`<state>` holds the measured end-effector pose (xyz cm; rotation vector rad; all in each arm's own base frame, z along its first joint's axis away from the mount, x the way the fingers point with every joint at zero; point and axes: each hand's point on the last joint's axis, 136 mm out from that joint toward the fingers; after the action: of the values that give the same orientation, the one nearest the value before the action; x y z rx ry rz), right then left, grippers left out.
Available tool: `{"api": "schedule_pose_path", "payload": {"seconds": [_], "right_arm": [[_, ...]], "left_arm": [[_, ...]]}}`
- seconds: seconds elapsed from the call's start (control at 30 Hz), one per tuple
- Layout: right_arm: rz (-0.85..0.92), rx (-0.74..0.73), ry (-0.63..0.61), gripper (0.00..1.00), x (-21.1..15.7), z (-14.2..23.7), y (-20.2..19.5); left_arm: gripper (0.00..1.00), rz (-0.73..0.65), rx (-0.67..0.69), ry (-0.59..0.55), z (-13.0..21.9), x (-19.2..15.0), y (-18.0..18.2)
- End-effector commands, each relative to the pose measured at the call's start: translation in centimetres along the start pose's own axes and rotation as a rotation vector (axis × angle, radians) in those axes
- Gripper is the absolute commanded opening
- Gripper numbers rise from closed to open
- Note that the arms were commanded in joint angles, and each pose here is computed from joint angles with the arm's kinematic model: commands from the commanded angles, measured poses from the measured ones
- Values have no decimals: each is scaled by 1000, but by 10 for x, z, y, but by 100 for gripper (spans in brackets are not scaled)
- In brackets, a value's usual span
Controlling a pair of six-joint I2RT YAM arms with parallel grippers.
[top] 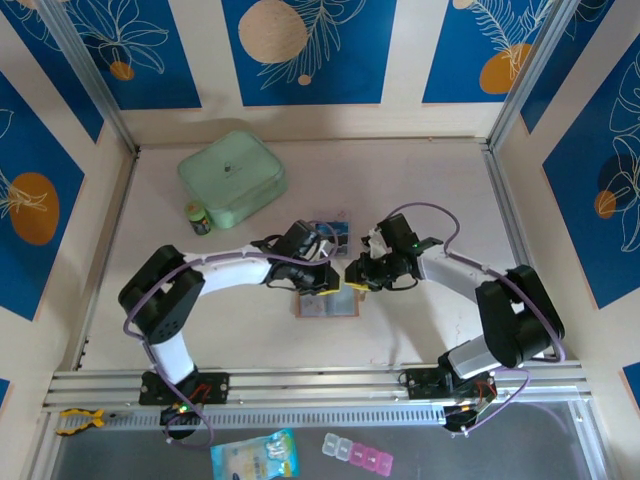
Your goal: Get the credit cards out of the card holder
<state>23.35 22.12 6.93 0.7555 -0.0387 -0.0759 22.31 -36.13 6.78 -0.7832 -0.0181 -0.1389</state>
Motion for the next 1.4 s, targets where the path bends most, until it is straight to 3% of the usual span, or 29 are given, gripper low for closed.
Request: {"api": "schedule_pose_path", "payload": {"seconds": [0.0, 0.4, 0.93, 1.37], "right_arm": [[-10, -17, 0, 29, -7, 7, -8], [-18, -10, -22, 29, -5, 17, -5], [-5, -11, -14, 29, -6, 19, 5], [5, -20, 6, 29, -7, 13, 7]], "left_arm": [[22, -25, -41, 20, -5, 2, -19], [27, -59, -29, -7, 2, 9, -25], [32, -44, 58, -74, 29, 5, 9], [29, -15, 23, -49, 15, -2, 18]]}}
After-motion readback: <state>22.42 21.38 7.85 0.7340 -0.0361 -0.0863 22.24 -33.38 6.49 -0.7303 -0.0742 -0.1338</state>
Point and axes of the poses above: each hand's point on the last joint's axis, 136 mm out from that joint toward the fingers, its own z axis back along the fingers, its own y axis along the line the jaws close on, x = y × z, and after that the axes turned 2 degrees about -z, right-handed
